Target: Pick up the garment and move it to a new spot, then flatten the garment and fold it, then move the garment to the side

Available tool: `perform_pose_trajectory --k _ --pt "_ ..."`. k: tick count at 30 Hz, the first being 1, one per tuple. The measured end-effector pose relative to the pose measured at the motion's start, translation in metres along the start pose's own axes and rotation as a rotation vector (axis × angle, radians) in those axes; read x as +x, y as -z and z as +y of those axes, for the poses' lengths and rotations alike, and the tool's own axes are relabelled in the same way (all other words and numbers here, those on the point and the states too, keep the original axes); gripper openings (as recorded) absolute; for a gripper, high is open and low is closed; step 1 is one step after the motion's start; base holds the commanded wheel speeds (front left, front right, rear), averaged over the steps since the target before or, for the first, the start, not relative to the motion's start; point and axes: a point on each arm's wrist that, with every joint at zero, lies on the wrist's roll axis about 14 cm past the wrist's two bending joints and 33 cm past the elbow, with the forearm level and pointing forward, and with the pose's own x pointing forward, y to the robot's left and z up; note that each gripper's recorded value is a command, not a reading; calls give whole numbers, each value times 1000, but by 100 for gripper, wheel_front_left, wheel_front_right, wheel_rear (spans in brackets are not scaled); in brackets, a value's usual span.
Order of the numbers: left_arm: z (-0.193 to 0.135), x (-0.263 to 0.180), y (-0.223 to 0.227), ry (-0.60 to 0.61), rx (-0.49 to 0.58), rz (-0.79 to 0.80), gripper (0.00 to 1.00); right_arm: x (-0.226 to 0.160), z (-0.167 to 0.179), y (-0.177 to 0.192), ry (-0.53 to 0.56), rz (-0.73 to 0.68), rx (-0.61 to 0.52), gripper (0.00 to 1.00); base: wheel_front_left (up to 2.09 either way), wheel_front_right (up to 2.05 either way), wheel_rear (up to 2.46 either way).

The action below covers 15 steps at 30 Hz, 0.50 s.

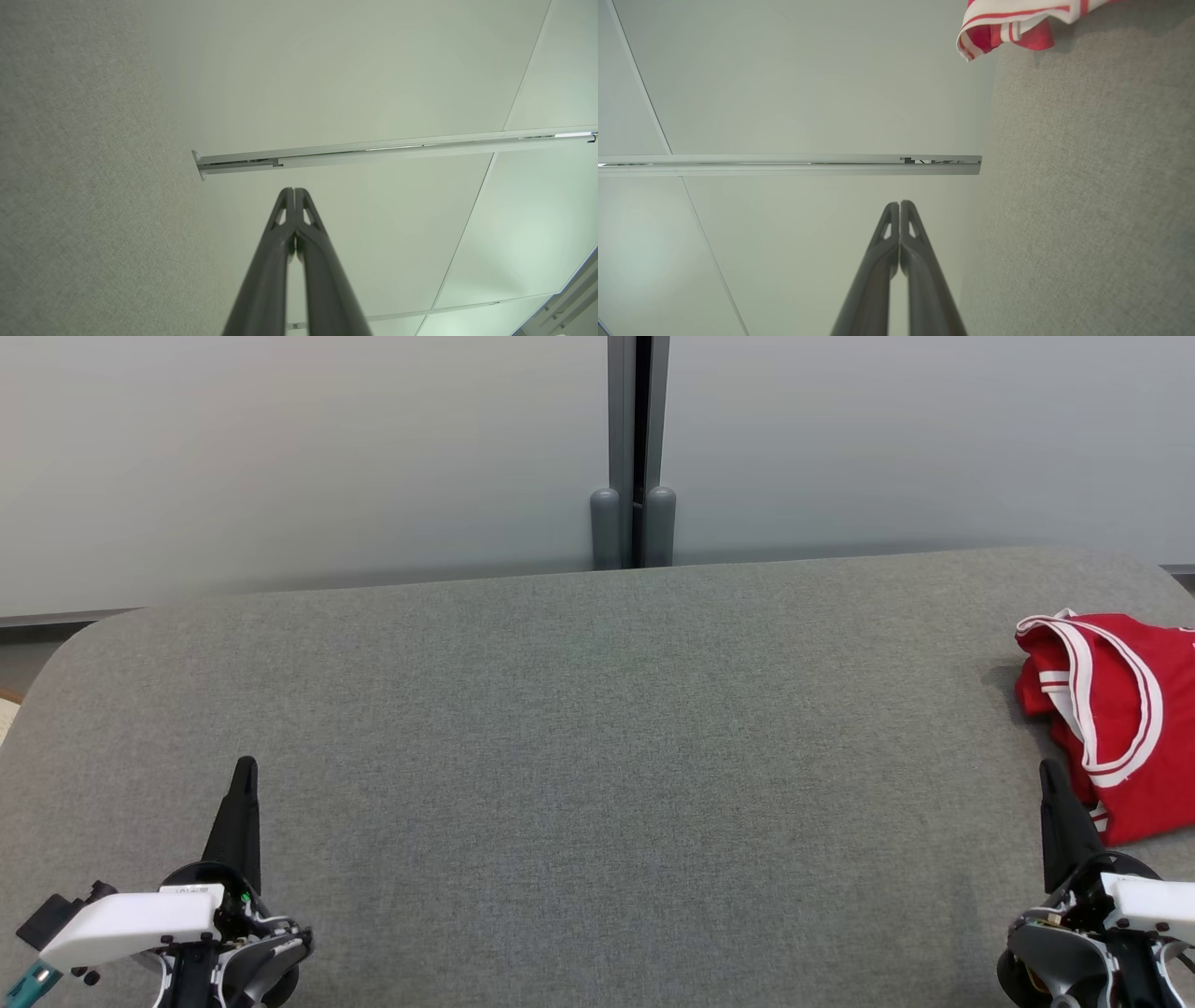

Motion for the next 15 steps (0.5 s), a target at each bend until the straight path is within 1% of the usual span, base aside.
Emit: perform_pose_trajectory --k 15 --pt "0 0 0 0 0 0 0 0 0 0 0 0 1 0 0 0 0"
